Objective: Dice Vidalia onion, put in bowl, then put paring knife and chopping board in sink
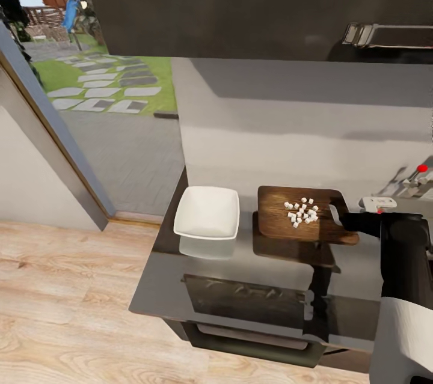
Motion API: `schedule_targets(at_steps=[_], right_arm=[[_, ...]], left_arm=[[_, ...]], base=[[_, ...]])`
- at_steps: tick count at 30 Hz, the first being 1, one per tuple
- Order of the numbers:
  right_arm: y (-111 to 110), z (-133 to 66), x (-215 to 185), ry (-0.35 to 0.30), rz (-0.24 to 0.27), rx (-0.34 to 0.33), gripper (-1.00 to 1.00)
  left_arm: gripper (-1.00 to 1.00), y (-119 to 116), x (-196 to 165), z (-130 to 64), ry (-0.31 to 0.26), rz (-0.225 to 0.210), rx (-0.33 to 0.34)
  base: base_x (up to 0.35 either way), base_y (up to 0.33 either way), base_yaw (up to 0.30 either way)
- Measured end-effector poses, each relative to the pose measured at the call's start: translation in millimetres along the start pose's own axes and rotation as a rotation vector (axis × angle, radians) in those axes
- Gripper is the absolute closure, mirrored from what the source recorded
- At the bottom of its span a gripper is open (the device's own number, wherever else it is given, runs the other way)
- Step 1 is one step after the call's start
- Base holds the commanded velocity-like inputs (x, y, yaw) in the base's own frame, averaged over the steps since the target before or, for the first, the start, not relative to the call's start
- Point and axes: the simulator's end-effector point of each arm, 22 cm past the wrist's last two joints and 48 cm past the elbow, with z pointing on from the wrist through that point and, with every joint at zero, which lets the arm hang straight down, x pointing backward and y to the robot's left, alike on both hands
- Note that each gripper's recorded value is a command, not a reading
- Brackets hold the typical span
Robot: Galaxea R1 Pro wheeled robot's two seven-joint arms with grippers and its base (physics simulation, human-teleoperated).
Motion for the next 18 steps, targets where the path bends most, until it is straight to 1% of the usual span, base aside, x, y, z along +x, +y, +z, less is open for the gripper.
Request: schedule_targets(at_steps=[3, 7, 18], right_arm=[[0, -2.0, -2, -0.004, 0.001, -0.001, 1.00], [6, -4.1, -3, -0.009, 0.007, -0.012, 1.00], [6, -11.9, -10, -0.026, 0.010, -0.014, 1.00]], left_arm=[[-1.00, 0, -1, 0.7, -0.004, 0.000, 0.000], [-1.00, 0, -1, 1.6, -0.009, 0.001, 0.000], [-1.00, 1, -4, 4.6, -0.026, 0.003, -0.001]], base=[[0.000, 0.000, 0.000], [0.000, 0.000, 0.000], [0.000, 0.000, 0.000]])
